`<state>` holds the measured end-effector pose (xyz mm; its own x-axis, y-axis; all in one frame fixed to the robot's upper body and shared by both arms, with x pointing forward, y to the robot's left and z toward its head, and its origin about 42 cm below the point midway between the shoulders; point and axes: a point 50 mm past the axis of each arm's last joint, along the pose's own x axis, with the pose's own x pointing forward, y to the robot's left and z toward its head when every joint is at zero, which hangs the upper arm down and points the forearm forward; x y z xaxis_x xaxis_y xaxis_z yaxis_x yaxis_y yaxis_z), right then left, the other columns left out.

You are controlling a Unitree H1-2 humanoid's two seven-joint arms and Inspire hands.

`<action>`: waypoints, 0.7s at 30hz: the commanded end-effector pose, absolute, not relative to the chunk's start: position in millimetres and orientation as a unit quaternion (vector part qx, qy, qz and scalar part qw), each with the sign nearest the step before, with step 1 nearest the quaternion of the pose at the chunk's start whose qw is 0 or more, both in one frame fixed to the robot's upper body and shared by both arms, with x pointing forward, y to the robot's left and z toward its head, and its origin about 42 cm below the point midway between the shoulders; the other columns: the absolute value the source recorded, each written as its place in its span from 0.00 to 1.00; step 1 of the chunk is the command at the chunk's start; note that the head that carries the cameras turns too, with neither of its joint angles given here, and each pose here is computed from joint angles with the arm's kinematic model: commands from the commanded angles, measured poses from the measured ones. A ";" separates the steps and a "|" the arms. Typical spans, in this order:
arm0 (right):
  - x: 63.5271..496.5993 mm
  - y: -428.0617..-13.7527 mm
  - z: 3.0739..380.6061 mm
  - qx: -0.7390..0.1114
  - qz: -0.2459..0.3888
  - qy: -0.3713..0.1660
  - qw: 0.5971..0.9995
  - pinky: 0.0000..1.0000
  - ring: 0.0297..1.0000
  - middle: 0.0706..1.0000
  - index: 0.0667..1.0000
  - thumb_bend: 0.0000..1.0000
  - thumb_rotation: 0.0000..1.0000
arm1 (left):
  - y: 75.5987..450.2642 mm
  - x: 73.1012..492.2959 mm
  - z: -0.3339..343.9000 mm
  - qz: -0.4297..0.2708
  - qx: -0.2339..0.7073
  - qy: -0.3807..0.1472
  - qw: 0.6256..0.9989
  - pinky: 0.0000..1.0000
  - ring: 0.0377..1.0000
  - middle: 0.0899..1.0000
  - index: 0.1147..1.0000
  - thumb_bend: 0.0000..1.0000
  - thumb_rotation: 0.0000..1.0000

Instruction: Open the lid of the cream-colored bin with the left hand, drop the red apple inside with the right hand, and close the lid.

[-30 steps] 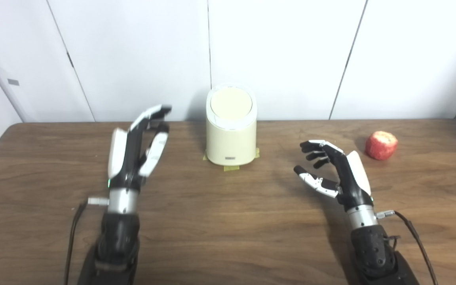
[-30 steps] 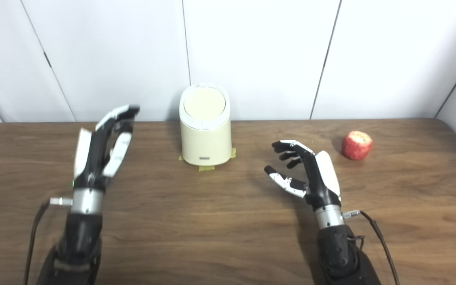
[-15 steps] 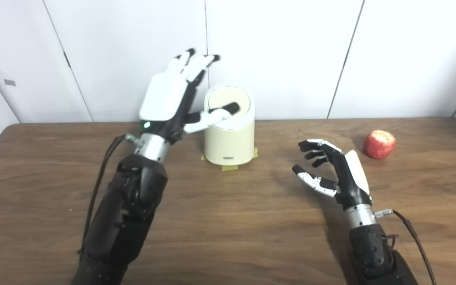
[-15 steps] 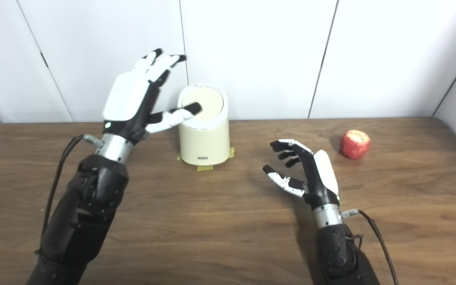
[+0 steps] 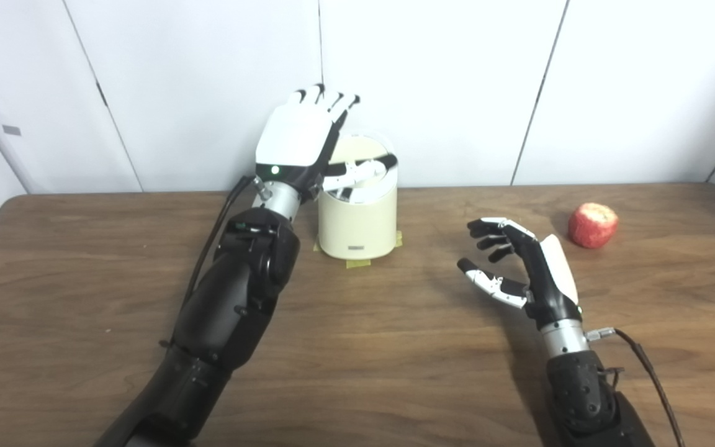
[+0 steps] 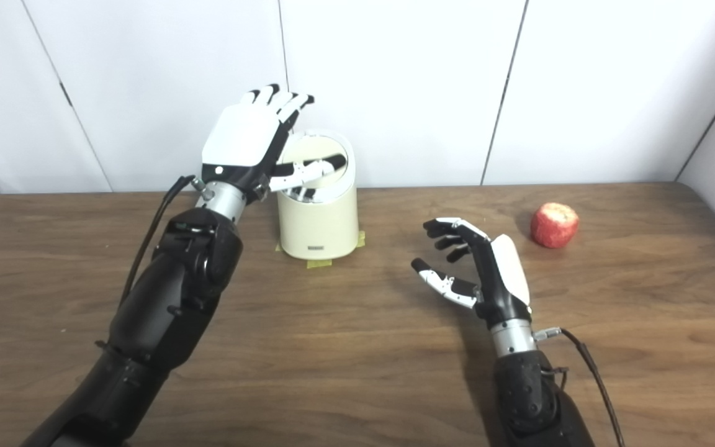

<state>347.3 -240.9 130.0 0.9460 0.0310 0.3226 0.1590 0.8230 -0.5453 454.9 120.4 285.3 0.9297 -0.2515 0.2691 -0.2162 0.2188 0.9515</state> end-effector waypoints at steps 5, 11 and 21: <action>345.8 -231.6 133.1 -0.286 -0.035 -0.169 0.943 0.50 0.62 0.65 0.65 0.30 0.32 | 112.8 471.7 319.7 0.030 0.633 -0.208 0.745 1.00 1.00 1.00 0.97 0.62 0.88; 345.6 -231.3 133.1 -0.283 -0.035 -0.173 0.943 0.47 0.59 0.63 0.64 0.30 0.29 | 115.6 479.4 319.2 0.037 0.641 -0.199 0.740 1.00 1.00 1.00 0.97 0.59 0.82; 345.5 -230.6 133.1 -0.285 -0.035 -0.172 0.942 0.47 0.59 0.64 0.65 0.30 0.29 | 124.7 486.0 315.7 0.046 0.660 -0.193 0.724 1.00 1.00 0.99 0.96 0.62 0.71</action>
